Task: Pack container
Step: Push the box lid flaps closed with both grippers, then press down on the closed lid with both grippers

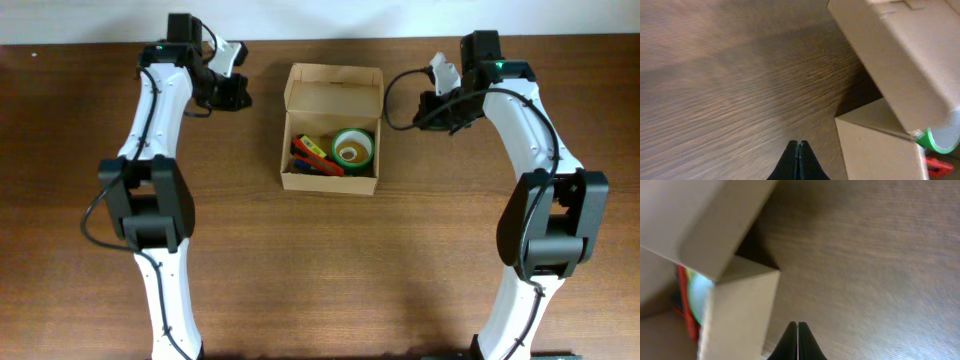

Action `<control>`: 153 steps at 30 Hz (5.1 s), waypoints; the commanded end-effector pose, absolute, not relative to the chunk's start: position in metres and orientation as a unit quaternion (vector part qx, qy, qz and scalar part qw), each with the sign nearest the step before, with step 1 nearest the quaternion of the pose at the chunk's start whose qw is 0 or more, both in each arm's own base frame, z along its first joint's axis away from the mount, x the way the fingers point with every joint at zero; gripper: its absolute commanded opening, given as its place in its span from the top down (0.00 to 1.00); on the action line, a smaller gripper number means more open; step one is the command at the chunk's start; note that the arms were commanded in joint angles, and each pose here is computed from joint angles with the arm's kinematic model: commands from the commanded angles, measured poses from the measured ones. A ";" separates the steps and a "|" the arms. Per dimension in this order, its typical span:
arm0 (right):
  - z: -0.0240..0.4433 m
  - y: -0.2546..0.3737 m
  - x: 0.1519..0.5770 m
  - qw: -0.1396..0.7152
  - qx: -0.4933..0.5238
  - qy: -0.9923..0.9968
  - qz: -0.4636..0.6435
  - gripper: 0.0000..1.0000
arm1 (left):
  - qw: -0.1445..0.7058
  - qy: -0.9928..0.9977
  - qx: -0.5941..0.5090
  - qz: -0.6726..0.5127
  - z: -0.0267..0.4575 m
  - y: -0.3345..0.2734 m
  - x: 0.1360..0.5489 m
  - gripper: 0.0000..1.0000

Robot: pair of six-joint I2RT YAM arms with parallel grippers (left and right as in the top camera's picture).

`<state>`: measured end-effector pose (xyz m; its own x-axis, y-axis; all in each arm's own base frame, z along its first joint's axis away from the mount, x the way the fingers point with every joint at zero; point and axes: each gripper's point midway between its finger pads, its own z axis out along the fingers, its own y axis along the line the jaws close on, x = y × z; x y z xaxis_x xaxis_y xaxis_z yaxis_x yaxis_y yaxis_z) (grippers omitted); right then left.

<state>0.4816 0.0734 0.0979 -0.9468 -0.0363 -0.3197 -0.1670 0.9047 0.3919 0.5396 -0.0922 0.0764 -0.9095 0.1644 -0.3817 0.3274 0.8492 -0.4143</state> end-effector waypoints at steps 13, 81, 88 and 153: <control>0.046 0.099 0.497 0.105 0.008 0.931 0.349 0.96 | 0.164 0.908 0.107 -0.370 0.055 -0.128 0.550 0.98; 0.139 0.144 0.554 0.205 -0.056 0.808 0.550 0.96 | 0.266 0.736 0.186 -0.594 0.152 -0.192 0.595 0.99; 0.162 0.136 0.554 0.216 -0.076 0.835 0.500 0.96 | 0.261 0.723 0.196 -0.609 0.167 -0.189 0.591 0.98; 0.198 0.162 0.401 0.092 -0.203 0.957 0.184 0.96 | 0.163 0.906 0.356 -0.158 0.172 -0.166 0.444 0.98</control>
<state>0.4067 0.1548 0.2025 -0.9003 -0.3470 -0.2630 -0.4156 0.8649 0.2816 0.4441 -0.1726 0.1827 -0.6715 0.6017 -0.4325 0.7140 0.6816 -0.1602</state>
